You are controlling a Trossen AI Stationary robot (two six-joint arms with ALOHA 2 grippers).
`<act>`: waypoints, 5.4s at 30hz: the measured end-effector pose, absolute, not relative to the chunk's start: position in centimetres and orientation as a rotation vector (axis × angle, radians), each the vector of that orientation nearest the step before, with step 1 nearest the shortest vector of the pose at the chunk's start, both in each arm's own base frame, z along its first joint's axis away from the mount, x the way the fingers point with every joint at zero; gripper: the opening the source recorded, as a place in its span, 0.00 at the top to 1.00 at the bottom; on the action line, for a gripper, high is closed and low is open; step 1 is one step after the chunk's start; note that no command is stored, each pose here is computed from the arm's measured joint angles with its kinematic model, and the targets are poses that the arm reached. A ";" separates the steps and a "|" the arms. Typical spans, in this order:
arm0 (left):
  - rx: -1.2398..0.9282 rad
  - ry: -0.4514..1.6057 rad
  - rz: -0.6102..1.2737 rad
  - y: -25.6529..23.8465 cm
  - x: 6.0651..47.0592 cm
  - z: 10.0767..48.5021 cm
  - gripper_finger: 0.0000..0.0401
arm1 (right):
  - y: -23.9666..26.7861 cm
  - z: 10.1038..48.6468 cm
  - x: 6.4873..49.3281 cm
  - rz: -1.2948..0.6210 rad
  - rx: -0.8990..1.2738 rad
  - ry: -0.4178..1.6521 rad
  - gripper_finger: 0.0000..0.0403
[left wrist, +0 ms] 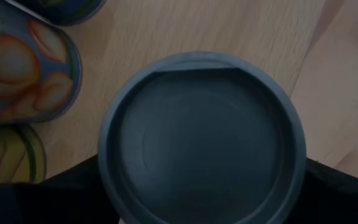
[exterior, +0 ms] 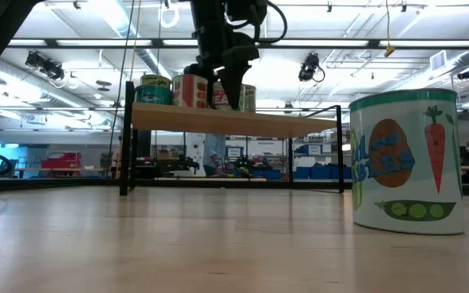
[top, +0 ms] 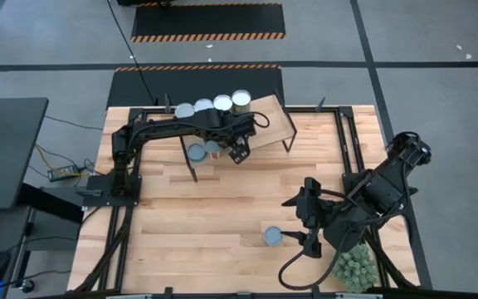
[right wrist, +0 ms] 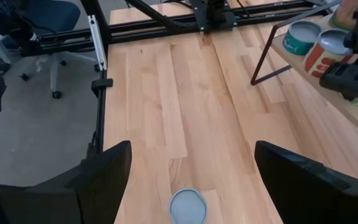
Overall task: Pick and place cans onto a shelf
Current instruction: Put the canned green peas on the shelf
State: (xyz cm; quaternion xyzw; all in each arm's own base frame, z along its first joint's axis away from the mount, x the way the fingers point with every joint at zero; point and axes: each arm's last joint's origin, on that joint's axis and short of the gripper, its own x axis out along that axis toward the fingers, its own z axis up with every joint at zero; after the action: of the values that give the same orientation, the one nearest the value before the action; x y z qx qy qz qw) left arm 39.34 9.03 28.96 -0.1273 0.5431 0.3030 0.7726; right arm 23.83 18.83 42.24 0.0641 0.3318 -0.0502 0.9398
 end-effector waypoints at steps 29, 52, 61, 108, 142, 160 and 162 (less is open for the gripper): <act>-0.169 1.131 0.665 9.1 39.4 31.7 0.20 | 18.5 42.2 24.1 -0.108 0.130 0.680 0.14; -0.006 1.136 0.492 8.5 39.8 32.8 0.21 | 7.9 42.2 27.7 -0.304 0.055 0.821 0.14; 0.066 1.170 0.444 8.4 39.7 32.8 0.21 | 3.7 42.6 26.8 -0.409 0.117 0.768 0.14; -0.095 0.999 0.497 12.2 40.4 33.1 0.21 | -5.8 30.5 12.6 -0.514 0.281 0.279 0.14; -0.262 1.005 0.602 12.5 39.9 32.8 0.21 | -6.1 30.3 13.0 -0.539 0.282 0.270 0.14; -0.440 0.981 0.701 12.4 39.6 32.6 0.21 | -6.1 30.3 13.0 -0.539 0.282 0.271 0.14; -0.455 0.988 0.692 12.4 39.6 32.6 0.21 | -6.1 30.3 13.0 -0.539 0.282 0.271 0.14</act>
State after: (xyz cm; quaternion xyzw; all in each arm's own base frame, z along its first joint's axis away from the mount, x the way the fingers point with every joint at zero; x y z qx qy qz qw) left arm 39.56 12.41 32.60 -0.2119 0.4606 0.3226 0.7993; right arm 13.04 -6.12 30.32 0.1384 0.1328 -0.2646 0.9451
